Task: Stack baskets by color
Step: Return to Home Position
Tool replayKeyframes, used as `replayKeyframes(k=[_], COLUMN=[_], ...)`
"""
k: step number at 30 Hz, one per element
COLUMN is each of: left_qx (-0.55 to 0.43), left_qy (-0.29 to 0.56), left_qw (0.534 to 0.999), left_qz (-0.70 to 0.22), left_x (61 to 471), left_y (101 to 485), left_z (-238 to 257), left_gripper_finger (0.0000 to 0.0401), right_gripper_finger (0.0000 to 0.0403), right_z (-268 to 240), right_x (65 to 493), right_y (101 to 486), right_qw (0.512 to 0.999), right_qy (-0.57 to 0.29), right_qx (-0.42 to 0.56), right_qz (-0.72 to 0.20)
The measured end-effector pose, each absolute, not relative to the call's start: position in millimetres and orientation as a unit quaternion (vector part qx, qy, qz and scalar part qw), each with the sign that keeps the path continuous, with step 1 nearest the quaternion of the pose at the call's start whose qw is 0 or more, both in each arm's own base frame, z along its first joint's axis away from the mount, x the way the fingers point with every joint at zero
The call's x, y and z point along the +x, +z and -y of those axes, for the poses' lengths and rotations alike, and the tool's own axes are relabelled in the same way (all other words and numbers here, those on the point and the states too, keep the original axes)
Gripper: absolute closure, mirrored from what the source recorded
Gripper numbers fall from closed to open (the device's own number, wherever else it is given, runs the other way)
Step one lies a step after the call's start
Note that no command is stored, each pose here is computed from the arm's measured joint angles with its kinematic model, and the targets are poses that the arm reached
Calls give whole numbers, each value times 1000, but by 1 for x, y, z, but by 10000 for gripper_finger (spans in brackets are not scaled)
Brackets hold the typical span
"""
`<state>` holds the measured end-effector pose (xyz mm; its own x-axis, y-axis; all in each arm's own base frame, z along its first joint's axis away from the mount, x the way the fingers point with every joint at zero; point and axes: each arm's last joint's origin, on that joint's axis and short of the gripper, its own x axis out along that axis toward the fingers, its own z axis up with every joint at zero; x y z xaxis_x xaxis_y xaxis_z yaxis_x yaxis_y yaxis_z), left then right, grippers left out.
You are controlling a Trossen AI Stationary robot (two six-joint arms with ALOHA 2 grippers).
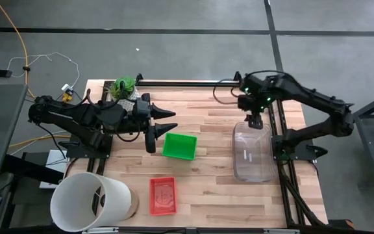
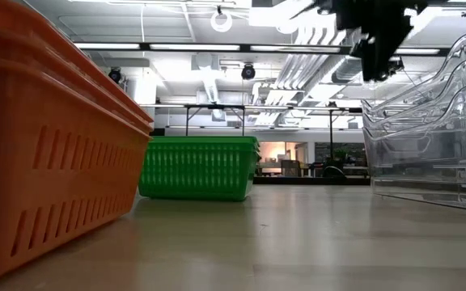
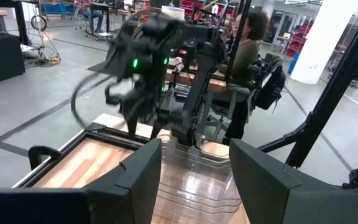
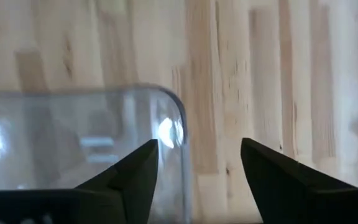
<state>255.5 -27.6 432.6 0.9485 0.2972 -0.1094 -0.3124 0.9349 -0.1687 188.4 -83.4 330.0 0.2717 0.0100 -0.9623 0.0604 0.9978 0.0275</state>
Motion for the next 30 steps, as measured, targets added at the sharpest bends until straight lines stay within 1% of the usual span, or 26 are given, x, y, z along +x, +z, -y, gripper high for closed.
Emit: replayKeyframes(k=[4, 6, 12, 16, 18, 20, 23, 26, 28, 30], left_qx=[-85, -80, -71, -76, -70, -65, -61, -63, -61, -58], left_qy=[159, 166, 167, 151, 143, 137, 127, 122, 118, 112], left_qw=[982, 981, 980, 982, 983, 984, 985, 986, 987, 988], left_qz=[-52, -60, -83, -89, -92, -94, -96, -90, -87, -90], left_x=[255, 255, 255, 256, 257, 257, 257, 254, 254, 255], left_y=[431, 429, 425, 424, 424, 424, 424, 426, 427, 426], left_z=[27, 27, 21, 9, 3, -4, -12, -17, -18, -18], left_gripper_finger=[224, 224, 224, 224, 226, 233, 255, 292, 324, 359], right_gripper_finger=[182, 184, 199, 227, 249, 276, 325, 382, 396, 389], right_z=[75, 68, 45, 37, 36, 35, 34, 33, 33, 34], right_x=[175, 165, 130, 122, 122, 125, 129, 133, 135, 137], right_y=[354, 361, 362, 365, 366, 365, 361, 356, 353, 353], right_qw=[838, 866, 927, 964, 976, 983, 986, 985, 983, 982], right_qy=[-22, -27, -61, -90, -96, -88, -79, -74, -82, -85], right_qx=[67, 91, 149, 150, 145, 136, 121, 113, 114, 119], right_qz=[-541, -490, -340, -199, -133, -88, -84, -111, -121, -123])
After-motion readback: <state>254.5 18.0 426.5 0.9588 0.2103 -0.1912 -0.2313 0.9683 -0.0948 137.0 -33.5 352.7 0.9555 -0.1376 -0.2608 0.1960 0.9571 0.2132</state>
